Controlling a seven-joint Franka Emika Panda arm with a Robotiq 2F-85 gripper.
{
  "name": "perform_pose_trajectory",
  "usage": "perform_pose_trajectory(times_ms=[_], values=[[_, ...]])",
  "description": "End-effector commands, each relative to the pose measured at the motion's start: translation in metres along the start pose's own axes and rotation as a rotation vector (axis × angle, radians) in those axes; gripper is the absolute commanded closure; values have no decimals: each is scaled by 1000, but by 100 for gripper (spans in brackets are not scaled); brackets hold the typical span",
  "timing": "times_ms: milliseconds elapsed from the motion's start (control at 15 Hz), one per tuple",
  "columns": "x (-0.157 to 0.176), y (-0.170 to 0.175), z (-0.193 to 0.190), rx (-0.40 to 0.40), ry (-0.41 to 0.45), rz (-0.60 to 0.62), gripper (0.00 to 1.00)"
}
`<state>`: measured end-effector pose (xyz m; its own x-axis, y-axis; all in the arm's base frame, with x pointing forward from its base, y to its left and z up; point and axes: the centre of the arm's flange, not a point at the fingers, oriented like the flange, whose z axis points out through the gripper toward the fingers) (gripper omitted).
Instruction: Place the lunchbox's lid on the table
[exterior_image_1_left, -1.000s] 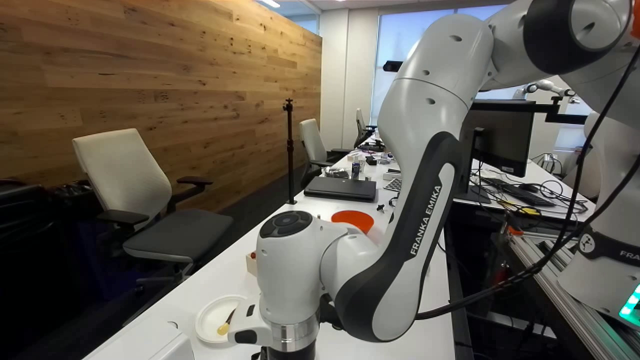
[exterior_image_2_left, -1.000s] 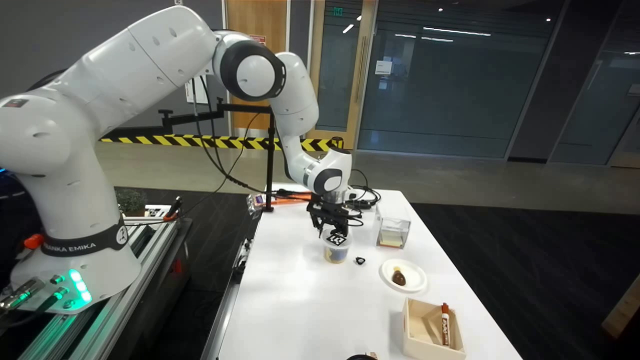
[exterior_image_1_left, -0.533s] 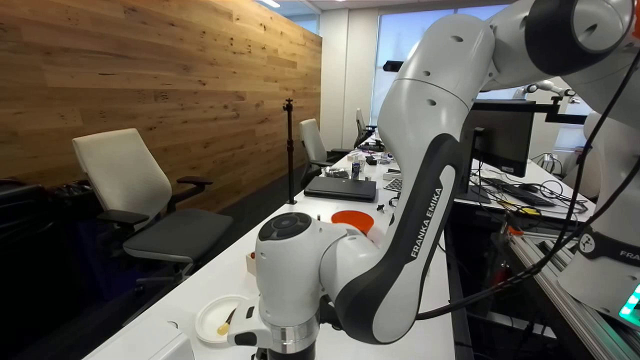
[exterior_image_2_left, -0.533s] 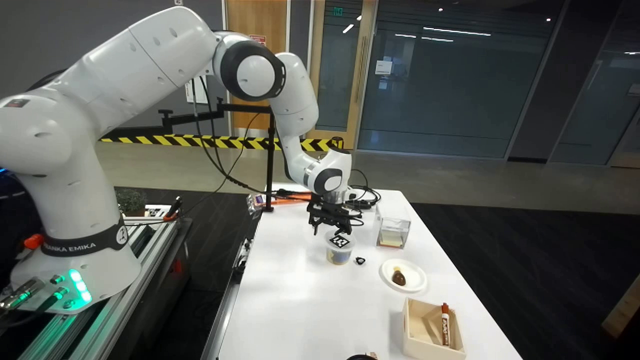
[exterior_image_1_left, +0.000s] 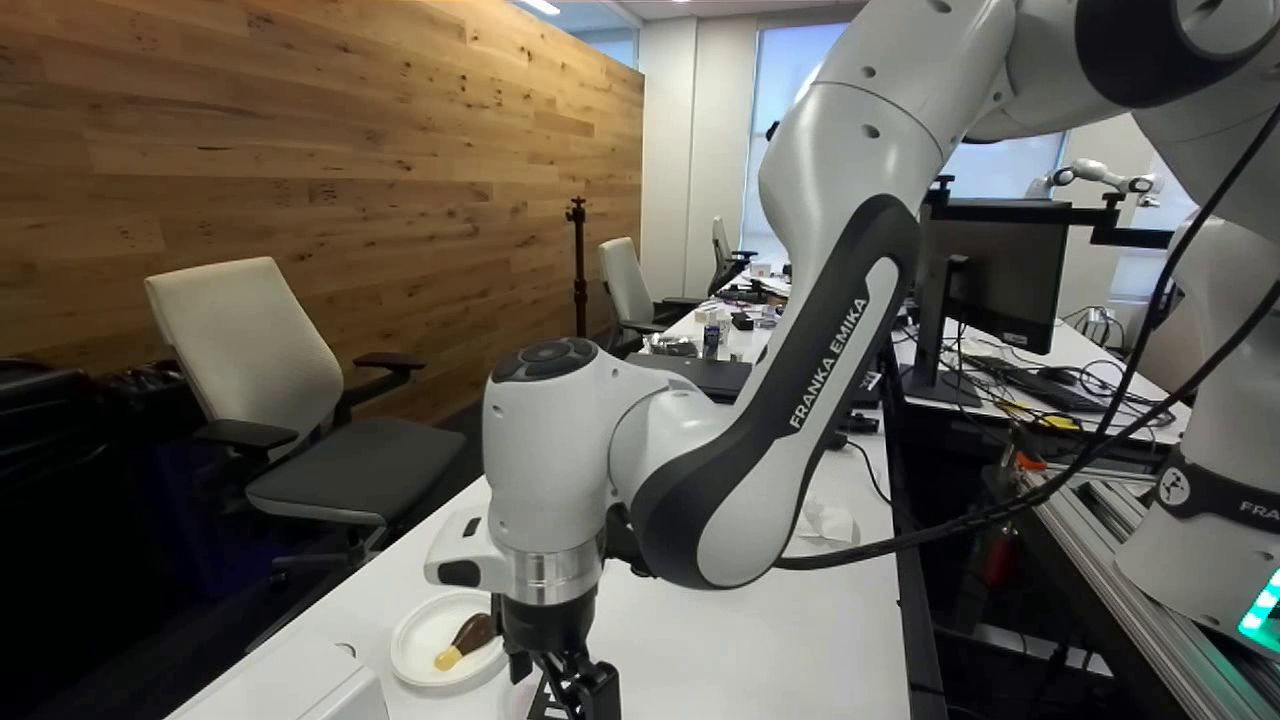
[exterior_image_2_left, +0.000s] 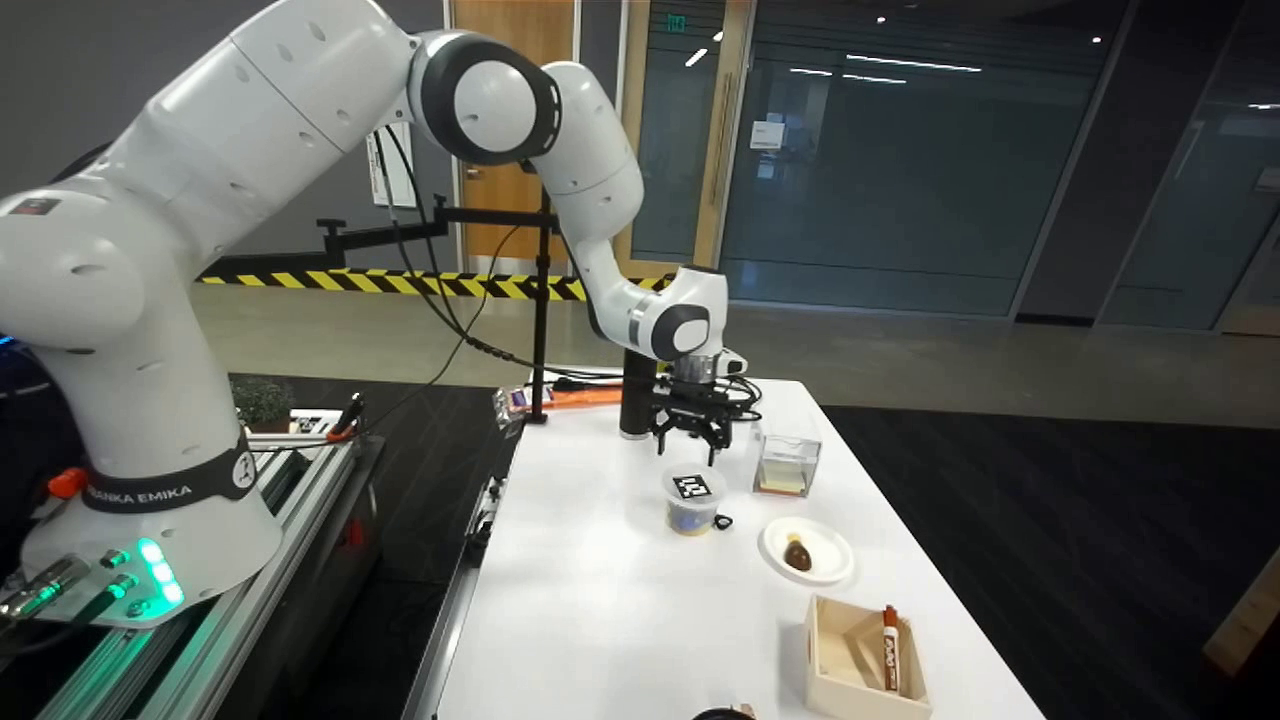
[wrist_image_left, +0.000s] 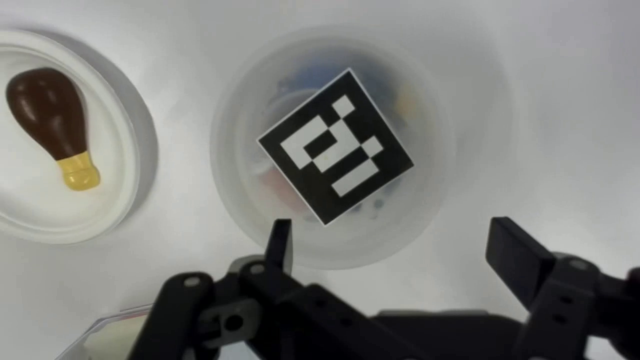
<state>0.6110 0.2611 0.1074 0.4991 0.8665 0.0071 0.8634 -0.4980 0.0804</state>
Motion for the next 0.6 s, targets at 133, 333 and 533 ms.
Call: perform_pose_trajectory(times_ms=[133, 333, 533], values=[[-8, -9, -6, 25, -57, -5, 0], [-8, -17, -2, 42, -69, -18, 0], [-6, -22, 0, 53, -67, -22, 7]])
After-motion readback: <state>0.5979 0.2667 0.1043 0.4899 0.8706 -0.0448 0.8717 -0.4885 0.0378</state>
